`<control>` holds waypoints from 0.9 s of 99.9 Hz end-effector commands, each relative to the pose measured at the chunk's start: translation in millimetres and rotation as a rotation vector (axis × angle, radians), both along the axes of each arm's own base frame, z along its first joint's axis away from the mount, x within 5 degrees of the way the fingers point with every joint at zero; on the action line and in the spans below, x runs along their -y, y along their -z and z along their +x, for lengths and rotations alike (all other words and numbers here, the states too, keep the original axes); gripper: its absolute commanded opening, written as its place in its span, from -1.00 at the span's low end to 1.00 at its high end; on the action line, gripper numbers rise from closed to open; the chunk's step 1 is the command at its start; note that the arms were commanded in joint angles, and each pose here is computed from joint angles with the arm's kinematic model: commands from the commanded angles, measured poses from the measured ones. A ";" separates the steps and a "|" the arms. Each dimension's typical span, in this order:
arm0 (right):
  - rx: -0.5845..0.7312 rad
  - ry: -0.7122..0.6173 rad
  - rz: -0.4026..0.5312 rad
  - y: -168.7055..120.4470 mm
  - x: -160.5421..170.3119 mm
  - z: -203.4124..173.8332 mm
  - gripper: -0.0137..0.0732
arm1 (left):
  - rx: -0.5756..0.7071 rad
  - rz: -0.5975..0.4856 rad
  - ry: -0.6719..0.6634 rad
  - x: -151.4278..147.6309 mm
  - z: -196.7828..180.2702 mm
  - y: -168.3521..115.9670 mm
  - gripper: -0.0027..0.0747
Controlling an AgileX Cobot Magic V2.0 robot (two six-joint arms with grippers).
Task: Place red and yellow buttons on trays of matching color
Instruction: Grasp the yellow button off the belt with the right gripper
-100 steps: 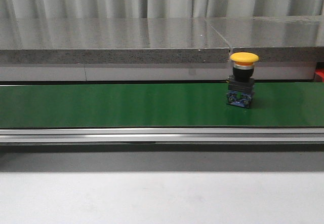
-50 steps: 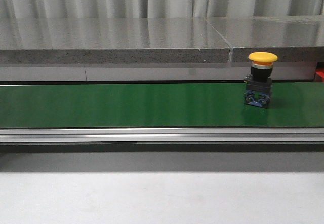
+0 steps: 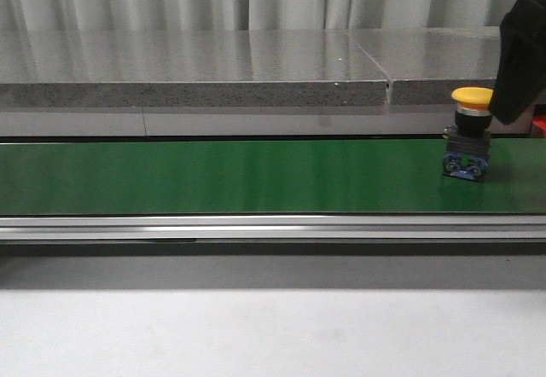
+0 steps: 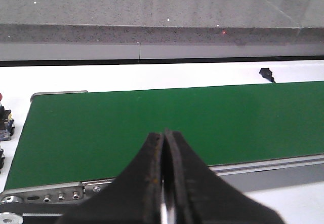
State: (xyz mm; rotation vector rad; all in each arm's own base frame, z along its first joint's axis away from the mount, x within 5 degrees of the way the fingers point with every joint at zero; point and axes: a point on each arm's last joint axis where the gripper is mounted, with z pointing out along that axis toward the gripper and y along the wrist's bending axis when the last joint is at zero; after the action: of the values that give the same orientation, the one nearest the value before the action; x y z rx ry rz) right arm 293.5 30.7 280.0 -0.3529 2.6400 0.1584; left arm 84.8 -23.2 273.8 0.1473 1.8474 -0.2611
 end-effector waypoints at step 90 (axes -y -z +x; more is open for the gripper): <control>0.126 0.071 0.065 -15.6 12.0 14.5 -0.40 | 0.089 -0.027 -0.009 -0.2 2.0 -14.6 -0.98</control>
State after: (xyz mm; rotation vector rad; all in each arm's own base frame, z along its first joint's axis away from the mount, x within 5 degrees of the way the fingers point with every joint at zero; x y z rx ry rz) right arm 315.1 27.4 257.8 -0.2945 2.6257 0.2017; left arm 84.8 -23.2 273.8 0.1473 1.8474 -0.2611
